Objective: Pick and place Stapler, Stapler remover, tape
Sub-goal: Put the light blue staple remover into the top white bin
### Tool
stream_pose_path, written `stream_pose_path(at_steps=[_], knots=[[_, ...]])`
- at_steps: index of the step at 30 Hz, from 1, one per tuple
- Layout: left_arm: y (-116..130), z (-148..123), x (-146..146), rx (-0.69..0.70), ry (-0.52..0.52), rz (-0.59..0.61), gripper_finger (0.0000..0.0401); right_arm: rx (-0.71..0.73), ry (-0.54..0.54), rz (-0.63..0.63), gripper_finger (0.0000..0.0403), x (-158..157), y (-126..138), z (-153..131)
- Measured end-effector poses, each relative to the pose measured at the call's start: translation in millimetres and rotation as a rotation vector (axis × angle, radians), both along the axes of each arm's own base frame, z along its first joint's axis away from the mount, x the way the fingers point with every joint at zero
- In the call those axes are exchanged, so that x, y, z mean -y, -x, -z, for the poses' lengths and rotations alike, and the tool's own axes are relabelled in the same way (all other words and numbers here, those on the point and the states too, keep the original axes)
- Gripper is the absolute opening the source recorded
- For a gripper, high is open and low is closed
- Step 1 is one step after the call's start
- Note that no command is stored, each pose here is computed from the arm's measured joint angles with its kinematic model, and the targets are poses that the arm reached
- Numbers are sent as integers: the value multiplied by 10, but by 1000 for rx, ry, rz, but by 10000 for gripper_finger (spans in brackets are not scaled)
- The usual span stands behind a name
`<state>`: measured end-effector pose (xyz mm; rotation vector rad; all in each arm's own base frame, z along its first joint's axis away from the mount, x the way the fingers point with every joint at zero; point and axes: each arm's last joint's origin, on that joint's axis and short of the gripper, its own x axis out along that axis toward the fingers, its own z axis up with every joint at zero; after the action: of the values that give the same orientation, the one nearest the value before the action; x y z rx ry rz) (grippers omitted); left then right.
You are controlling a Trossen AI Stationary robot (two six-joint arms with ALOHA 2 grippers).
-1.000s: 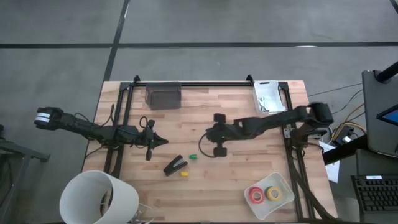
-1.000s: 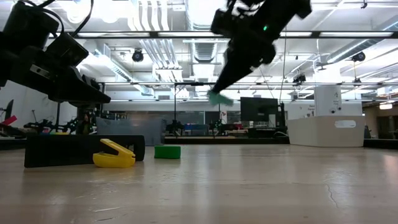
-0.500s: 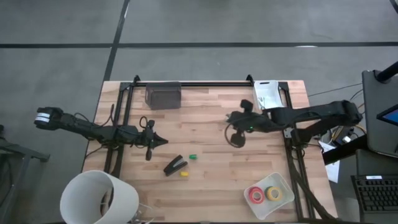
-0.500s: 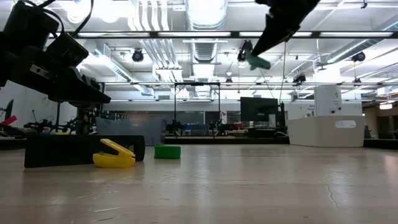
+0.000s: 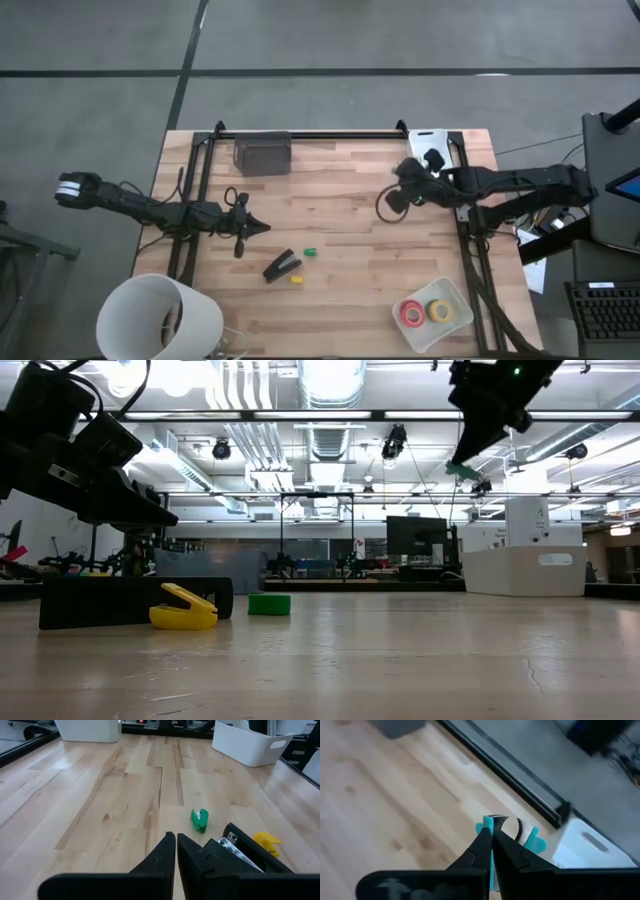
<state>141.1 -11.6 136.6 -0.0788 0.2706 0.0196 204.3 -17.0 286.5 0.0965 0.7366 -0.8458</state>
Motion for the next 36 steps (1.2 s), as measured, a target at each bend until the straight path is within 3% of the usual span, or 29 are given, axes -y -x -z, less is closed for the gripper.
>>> stream_pose_path(at_steps=[5, 19, 29, 36], knots=[[0, 0, 0, 0, 0, 0, 18, -38, -18, 127, 8, 208, 71, 101], [0, 0, 0, 0, 0, 0, 19, -116, -192, 485, 8, 866, 432, 417], [0, 0, 0, 0, 0, 0, 18, -146, -269, 566, 8, 1073, 637, 656], [0, 0, 0, 0, 0, 0, 21, -83, -335, 567, 8, 1163, 715, 855]])
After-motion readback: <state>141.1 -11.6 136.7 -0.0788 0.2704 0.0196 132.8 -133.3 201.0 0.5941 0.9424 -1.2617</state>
